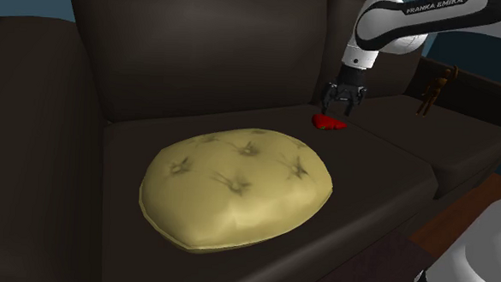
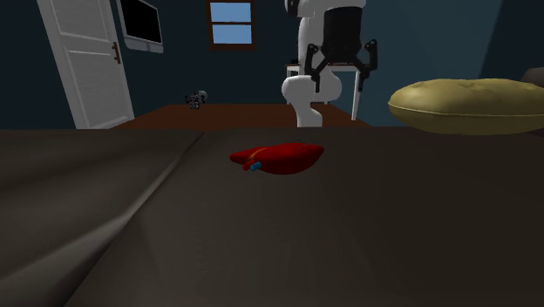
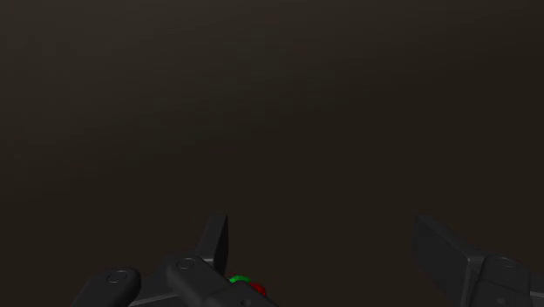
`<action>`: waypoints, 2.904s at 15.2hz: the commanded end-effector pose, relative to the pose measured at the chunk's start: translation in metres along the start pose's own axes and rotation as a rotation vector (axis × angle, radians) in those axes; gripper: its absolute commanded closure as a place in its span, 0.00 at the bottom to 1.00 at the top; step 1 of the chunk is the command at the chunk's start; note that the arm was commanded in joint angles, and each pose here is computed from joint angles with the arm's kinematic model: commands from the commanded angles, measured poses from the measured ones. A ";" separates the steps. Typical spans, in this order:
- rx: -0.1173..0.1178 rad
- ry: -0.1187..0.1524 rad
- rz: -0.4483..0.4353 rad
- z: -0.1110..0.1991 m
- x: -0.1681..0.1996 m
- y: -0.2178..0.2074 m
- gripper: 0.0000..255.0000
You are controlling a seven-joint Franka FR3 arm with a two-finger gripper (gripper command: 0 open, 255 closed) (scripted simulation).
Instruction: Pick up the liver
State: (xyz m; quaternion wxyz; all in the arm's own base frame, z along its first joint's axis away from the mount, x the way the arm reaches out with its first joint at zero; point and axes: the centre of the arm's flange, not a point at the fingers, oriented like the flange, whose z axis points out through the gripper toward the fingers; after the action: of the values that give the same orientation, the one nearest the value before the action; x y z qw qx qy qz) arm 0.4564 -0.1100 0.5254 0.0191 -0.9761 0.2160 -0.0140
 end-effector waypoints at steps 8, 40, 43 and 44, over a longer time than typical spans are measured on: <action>0.071 -0.022 0.266 0.055 0.096 0.055 0.00; 0.080 -0.025 0.300 0.044 0.108 0.063 1.00; 0.080 -0.025 0.300 0.028 0.108 0.063 1.00; 0.080 -0.025 0.300 0.023 0.108 0.062 1.00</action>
State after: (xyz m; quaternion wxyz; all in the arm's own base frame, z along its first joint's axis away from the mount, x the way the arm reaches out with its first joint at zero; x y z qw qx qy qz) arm 0.5286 -0.2108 0.4963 0.0628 -0.9314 0.3584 -0.0073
